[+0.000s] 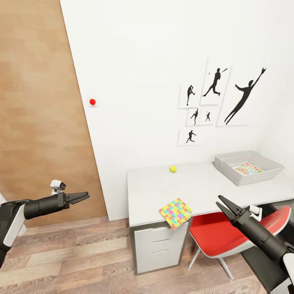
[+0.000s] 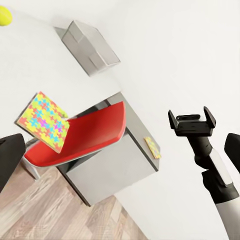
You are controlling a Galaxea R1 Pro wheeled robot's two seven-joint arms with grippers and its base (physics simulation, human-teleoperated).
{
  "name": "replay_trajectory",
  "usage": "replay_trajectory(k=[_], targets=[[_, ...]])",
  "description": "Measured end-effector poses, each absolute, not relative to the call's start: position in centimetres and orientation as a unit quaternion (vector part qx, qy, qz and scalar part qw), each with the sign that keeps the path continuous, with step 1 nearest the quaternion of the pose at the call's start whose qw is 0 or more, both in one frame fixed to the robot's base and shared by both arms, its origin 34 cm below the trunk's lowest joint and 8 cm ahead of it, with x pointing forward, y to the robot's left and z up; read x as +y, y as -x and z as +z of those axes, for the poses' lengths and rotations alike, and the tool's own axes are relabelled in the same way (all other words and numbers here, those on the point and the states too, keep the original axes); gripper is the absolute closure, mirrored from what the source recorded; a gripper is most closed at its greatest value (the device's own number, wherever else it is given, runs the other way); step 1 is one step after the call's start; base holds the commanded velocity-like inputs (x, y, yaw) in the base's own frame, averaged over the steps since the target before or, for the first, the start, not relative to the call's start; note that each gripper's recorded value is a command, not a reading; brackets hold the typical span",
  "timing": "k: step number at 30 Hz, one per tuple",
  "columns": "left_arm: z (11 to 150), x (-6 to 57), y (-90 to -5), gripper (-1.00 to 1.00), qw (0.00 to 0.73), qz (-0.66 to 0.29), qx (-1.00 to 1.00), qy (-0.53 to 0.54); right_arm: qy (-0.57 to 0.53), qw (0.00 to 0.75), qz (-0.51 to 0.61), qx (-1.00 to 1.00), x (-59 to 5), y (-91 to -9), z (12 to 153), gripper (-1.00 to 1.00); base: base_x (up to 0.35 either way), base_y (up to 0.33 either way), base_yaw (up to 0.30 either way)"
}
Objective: Put all the toys in the child's room - the three board games (two on the bed and one on the table), the two jigsaw puzzles on the table, and the tennis ball on the table - inside the toy box on the table in the child's room.
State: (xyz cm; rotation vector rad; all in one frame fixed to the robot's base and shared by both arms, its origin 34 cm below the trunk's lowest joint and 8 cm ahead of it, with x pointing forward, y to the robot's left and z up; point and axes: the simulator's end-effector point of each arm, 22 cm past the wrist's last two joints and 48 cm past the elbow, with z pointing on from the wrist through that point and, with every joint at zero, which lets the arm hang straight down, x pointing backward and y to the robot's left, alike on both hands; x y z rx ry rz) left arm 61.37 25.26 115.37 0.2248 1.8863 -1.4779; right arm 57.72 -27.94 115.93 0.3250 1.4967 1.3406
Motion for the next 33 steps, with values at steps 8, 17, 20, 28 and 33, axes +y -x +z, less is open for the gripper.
replay_trajectory(k=[8,17,20,28,33], targets=[[115.40,25.25,-61.35,-1.00,0.359,-0.573,0.731,-0.087,-0.136,0.525,0.561,0.626,-27.86,-57.71,115.92,-1.00,-0.022,-0.301,0.000],[115.37,25.21,-61.38,-1.00,0.360,-0.573,0.731,-0.087,-0.136,0.525,0.560,0.626,-27.87,-57.72,115.91,-1.00,-0.001,-0.305,0.000],[115.39,25.20,-61.38,-1.00,0.360,-0.573,0.731,-0.087,-0.136,0.525,0.560,0.626,-27.86,-57.71,115.91,-1.00,0.000,-0.306,0.000],[115.36,25.17,-61.38,-1.00,0.360,-0.573,0.731,-0.087,-0.136,0.525,0.560,0.627,-27.87,-57.73,115.89,-1.00,-0.005,-0.306,0.000],[115.35,25.16,-61.39,-1.00,0.359,-0.573,0.731,-0.087,-0.136,0.524,0.560,0.627,-27.87,-57.74,115.88,-1.00,-0.069,-0.302,0.000]])
